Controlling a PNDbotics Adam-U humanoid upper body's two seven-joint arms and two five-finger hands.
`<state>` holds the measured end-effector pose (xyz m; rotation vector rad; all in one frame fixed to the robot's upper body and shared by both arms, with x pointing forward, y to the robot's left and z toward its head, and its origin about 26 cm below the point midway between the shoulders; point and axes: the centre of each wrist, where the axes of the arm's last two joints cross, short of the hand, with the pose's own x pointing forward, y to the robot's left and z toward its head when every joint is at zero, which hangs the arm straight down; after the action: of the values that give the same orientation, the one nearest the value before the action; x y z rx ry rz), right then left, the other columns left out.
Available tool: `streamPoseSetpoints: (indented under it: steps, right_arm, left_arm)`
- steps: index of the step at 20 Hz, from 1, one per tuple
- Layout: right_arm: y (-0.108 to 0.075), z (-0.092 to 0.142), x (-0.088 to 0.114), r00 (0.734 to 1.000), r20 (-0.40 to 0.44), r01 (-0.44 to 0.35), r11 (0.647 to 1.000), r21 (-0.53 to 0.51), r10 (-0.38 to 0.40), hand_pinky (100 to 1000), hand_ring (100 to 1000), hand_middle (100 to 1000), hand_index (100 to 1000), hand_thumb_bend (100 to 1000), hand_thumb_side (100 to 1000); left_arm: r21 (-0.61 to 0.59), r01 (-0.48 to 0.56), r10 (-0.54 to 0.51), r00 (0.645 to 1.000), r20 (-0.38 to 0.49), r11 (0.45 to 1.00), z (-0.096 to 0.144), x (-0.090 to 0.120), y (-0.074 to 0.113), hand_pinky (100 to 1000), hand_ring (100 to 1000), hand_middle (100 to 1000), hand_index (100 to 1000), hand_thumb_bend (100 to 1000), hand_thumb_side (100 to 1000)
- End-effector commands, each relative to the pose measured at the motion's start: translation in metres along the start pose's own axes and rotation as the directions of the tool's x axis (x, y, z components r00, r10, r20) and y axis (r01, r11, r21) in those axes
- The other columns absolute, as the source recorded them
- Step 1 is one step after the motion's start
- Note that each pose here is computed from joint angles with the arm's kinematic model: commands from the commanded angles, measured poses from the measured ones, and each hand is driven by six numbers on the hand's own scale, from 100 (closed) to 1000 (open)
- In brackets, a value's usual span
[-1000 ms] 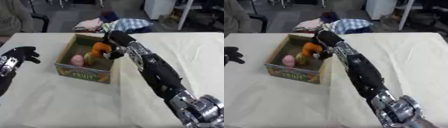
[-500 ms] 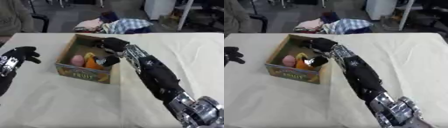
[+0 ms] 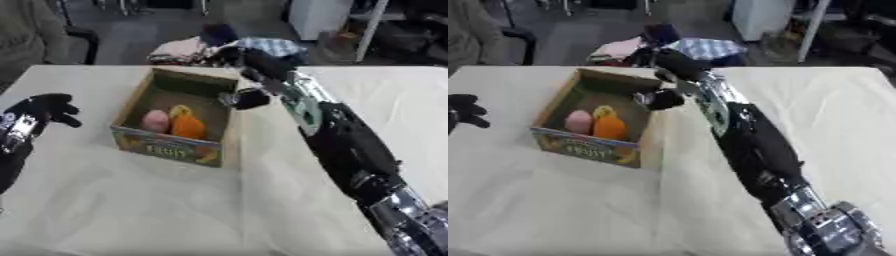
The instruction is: Pick up objects on the table and place them in the box.
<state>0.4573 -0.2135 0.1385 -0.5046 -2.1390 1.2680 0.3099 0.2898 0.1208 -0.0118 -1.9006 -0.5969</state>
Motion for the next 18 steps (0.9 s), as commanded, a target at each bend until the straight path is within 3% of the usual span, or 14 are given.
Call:
streamPoseSetpoints:
  steps: [1, 2, 6, 11, 18]
  right_arm:
    - [-0.048, 0.020, -0.002, 0.997, -0.025, 0.069, 0.985, -0.160, -0.074, 683, 742, 762, 885, 100, 613]
    - [-0.054, 0.029, -0.002, 0.993, -0.039, 0.100, 0.977, -0.189, -0.109, 682, 739, 758, 884, 100, 699]
    - [-0.065, 0.068, -0.002, 0.966, -0.089, 0.207, 0.934, -0.291, -0.242, 670, 722, 739, 872, 100, 703]
    - [-0.057, 0.114, -0.005, 0.911, -0.159, 0.295, 0.869, -0.398, -0.381, 653, 691, 698, 843, 100, 718]
    - [-0.040, 0.151, -0.003, 0.840, -0.237, 0.328, 0.805, -0.495, -0.488, 649, 680, 683, 842, 100, 750]
  left_arm:
    - [0.033, 0.041, -0.041, 0.999, 0.015, 0.999, 0.002, 0.006, 0.013, 1000, 642, 646, 806, 194, 856]
    - [0.038, 0.040, -0.041, 0.999, 0.016, 0.998, 0.003, 0.005, 0.013, 999, 640, 645, 806, 196, 855]
    - [0.060, 0.027, -0.028, 1.000, 0.015, 0.998, 0.008, 0.001, 0.013, 999, 632, 638, 804, 205, 854]
    - [0.083, -0.008, 0.006, 1.000, 0.027, 0.997, 0.011, -0.004, 0.012, 993, 620, 631, 800, 214, 856]
    - [0.088, -0.034, 0.032, 0.999, 0.030, 0.996, 0.015, -0.011, 0.009, 994, 615, 629, 799, 221, 861]
